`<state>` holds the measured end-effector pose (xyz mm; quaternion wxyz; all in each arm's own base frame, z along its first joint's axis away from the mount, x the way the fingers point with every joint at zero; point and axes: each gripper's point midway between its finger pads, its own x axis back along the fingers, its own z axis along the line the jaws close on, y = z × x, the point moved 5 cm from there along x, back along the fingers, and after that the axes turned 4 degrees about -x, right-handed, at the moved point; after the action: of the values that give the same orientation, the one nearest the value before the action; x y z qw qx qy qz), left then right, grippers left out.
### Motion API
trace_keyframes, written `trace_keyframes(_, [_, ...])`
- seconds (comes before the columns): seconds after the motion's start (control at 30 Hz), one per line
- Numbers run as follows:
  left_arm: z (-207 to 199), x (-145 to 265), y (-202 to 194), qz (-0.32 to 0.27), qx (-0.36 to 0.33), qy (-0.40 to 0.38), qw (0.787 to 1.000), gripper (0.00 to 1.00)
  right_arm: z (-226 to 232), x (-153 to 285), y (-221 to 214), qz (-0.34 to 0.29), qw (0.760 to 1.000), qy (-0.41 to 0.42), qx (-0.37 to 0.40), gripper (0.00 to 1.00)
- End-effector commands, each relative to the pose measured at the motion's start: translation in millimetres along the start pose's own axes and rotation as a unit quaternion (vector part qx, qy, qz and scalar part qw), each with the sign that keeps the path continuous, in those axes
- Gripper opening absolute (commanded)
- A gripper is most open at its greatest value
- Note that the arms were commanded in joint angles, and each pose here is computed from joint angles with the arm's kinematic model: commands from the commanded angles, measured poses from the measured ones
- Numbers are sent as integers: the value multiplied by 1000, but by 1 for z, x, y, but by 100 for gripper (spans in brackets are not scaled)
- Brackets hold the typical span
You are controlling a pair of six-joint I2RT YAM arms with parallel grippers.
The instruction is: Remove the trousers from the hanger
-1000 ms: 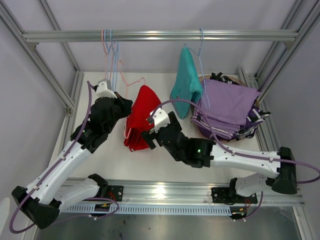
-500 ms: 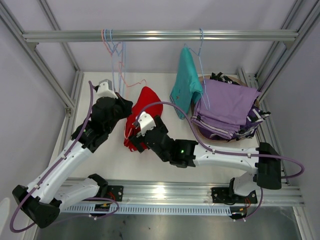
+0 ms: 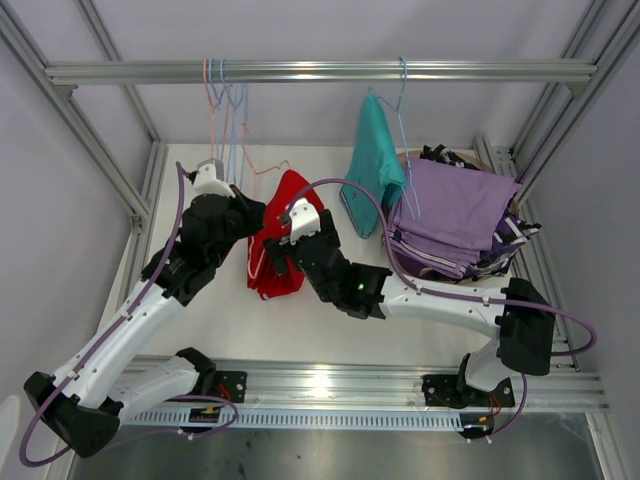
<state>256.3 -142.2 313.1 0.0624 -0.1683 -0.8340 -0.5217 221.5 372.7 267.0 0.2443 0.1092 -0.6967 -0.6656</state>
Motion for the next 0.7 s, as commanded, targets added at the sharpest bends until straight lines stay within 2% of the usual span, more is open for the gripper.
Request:
trace_keyframes(0.0, [-9,10,29,-51,22,-26,998,0,-1,-16,6,-24,999,-11,-40,99])
trace_keyframes(0.3, [-6,10,32,-52,31,-29,998,0,7,-27,-8,-4,999,13,-43,100])
trace_keyframes(0.67, [-5,9,33,-50,37,-32,998,0,8,-52,-29,-4,999,-1,-34,99])
